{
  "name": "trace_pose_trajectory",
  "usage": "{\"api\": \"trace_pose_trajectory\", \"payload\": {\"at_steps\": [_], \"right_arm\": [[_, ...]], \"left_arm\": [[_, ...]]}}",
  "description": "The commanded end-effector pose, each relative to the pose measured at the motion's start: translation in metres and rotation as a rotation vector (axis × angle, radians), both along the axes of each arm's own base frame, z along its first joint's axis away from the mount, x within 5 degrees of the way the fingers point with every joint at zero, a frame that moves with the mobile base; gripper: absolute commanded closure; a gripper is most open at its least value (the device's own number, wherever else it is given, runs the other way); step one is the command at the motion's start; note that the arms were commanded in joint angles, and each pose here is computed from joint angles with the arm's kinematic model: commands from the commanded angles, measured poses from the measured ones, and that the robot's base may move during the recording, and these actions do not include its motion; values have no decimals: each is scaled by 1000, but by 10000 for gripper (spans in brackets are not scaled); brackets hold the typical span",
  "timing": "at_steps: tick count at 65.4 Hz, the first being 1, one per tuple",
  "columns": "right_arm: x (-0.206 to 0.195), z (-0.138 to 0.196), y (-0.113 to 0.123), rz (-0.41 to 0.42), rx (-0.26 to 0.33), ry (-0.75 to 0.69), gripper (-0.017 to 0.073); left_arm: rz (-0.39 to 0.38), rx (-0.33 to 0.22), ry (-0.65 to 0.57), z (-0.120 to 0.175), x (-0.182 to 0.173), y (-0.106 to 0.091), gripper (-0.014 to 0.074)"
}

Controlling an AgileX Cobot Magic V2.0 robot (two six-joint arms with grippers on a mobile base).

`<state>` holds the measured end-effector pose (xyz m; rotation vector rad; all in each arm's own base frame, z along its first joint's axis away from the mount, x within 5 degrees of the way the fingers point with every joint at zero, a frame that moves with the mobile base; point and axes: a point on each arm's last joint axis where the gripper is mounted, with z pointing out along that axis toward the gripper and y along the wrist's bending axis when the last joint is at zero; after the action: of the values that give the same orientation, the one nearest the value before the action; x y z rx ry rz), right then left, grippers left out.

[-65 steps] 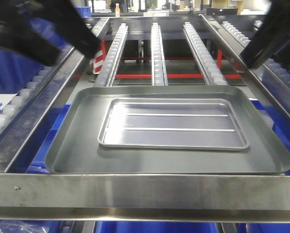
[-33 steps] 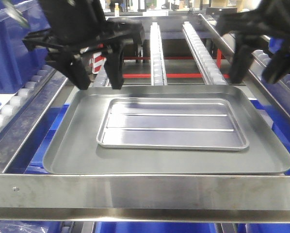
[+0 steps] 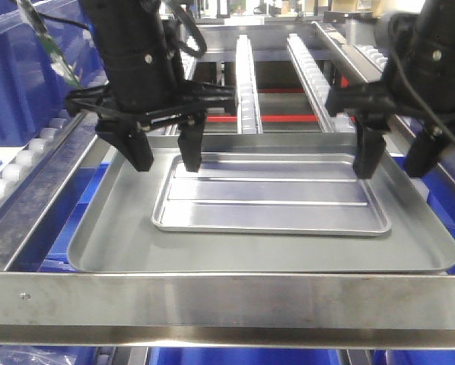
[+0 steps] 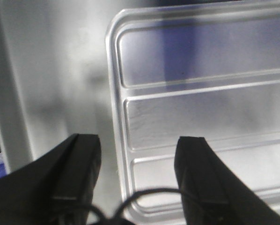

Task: Grab silver tray and place in blue box
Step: 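Lower both grippers onto opposite short edges of the small silver tray, then close both grippers on the silver tray's edges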

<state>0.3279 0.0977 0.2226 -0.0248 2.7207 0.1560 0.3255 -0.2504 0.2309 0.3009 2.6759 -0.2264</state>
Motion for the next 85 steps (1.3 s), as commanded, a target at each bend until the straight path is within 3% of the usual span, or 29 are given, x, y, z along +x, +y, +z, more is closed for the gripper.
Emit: {"api": "trace_pose_trajectory", "payload": {"at_steps": [1,46,57,66,72,77,85], "right_arm": [[8,21,-2,-4,24,-117,104],[25,-8,3,-2,24,-114,106],[25,-8,3,-1,24,-114,231],[25,-9,3,-1,23,-111,392],[24,-9,3,-1,22,-108,500],[24,-9,3,-1,22,-108,503],[22,-6,2,-1,19,-100,503]], "left_arm": [[2,-75,-98,28,4,-1,321],[35,-66,-45,-8,20,-2,321],[40,-63,-29,-11,20,-2,329],[39,-62,-30,-11,20,-2,437],[39,-61,-31,-11,20,-2,584],[39,-61,-31,-11,20,-2,709],[41,-48,-20,-7,19,-1,692]]}}
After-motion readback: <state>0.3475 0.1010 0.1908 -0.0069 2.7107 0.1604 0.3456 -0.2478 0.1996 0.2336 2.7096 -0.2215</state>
